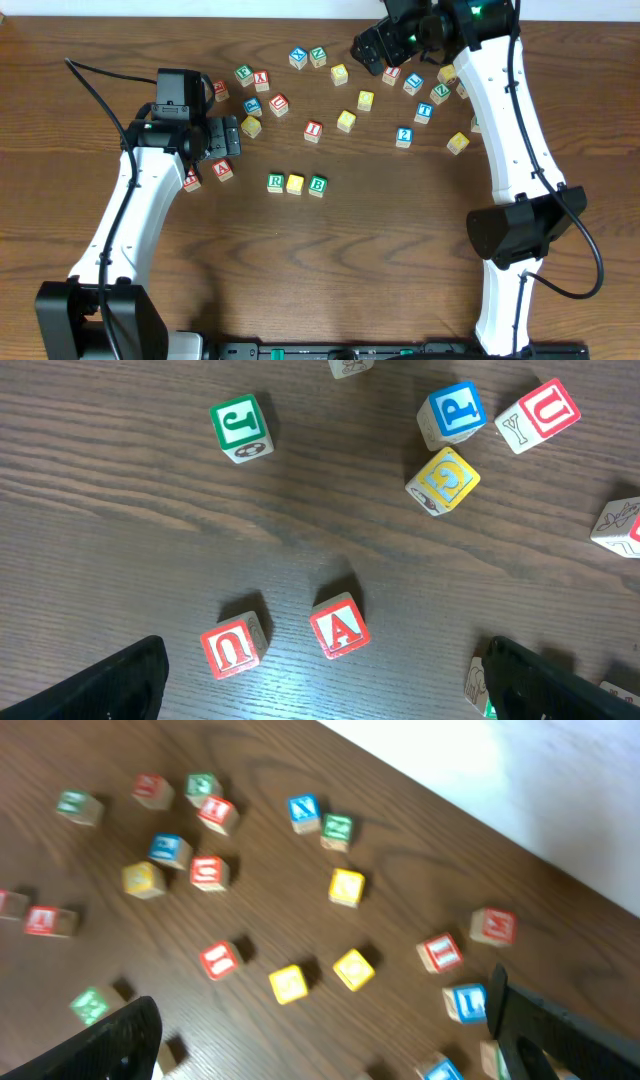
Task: Spell out ROBOT
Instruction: 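Raise the right arm and move its gripper toward the back blocks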
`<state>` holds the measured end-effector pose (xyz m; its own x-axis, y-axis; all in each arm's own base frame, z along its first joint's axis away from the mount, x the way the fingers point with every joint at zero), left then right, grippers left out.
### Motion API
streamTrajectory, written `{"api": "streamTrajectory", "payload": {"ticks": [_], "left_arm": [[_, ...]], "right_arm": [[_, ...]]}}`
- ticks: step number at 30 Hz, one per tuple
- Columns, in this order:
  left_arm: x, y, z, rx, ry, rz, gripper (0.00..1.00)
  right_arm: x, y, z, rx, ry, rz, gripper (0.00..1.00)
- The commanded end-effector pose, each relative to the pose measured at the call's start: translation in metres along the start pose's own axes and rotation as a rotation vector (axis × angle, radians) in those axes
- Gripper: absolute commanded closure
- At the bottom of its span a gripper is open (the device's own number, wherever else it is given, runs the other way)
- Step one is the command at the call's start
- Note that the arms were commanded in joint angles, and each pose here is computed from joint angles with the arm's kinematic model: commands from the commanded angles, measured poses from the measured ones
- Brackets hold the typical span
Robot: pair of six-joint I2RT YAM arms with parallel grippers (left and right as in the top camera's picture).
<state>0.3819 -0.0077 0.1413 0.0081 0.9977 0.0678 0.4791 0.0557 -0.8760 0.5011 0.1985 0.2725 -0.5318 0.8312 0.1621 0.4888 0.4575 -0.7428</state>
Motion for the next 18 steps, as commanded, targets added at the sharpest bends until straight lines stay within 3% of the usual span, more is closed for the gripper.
{"api": "streamTrajectory", "payload": {"ticks": [1, 8, 13, 18], "left_arm": [[0.0, 0.002, 0.004, 0.011, 0.014, 0.007, 0.01], [0.0, 0.002, 0.004, 0.012, 0.014, 0.007, 0.01], [0.0, 0.002, 0.004, 0.012, 0.014, 0.007, 0.01], [0.0, 0.002, 0.004, 0.011, 0.014, 0.007, 0.01]], "right_arm": [[0.022, -0.005, -0.01, -0.039, -0.033, -0.102, 0.01], [0.023, -0.001, -0.009, -0.035, 0.002, -0.112, 0.01], [-0.005, 0.001, -0.007, -0.022, 0.178, 0.072, 0.01], [-0.007, 0.003, -0.007, -0.025, 0.215, 0.173, 0.01]]}}
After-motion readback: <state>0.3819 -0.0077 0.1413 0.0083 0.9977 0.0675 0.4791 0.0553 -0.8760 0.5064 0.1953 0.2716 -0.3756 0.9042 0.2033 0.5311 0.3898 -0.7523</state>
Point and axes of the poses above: each gripper's point midway between its finger pads, its own y axis out along the fingers, its own x axis along the line the jaws close on, z = x × y, the point moved 1 cm from there along -y, back along the fingers, and after that the axes turned 9 degrees about y, right-handed, at the moved point
